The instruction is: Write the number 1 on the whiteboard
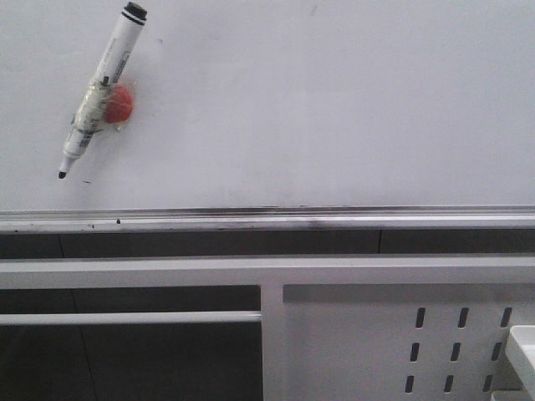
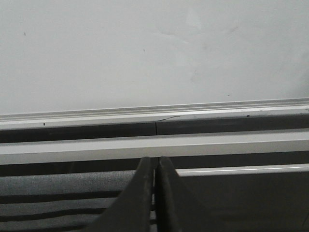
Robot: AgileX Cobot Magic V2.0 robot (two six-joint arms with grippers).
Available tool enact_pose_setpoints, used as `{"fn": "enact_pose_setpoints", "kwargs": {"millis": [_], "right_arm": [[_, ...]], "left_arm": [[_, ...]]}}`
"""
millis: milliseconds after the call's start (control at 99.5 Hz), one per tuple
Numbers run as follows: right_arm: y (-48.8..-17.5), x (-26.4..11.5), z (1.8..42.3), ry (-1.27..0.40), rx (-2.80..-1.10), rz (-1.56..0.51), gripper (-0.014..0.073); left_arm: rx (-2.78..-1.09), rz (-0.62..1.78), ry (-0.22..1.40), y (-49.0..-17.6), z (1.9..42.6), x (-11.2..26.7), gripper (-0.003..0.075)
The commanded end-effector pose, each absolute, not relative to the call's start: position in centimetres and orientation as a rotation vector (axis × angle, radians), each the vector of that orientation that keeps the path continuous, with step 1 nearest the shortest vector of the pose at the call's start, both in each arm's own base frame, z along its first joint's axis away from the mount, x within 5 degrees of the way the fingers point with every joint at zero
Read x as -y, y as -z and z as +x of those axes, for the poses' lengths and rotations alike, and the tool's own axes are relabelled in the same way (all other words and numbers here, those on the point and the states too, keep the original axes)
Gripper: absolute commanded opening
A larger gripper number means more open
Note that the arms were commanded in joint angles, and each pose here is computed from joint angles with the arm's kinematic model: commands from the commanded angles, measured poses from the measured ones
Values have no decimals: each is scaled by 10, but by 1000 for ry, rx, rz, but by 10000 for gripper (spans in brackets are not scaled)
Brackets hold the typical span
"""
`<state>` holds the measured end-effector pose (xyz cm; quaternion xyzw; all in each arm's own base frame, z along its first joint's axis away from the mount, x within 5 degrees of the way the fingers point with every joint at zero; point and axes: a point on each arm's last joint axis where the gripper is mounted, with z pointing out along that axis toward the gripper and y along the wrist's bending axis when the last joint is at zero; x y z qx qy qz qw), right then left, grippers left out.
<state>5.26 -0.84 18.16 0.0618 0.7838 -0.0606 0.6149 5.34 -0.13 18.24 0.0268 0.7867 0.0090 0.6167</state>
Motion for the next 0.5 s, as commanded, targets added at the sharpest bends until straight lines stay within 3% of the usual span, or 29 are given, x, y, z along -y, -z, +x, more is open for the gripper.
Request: {"fn": "enact_pose_setpoints", "kwargs": {"millis": [0, 492], "right_arm": [[-180, 9, 52, 165, -1782, 133, -69], [-181, 9, 52, 166, -1769, 133, -69]], "left_arm": [[-1753, 49, 1, -178, 54, 2, -20], [-1511, -66, 106, -200, 56, 1, -20]]}}
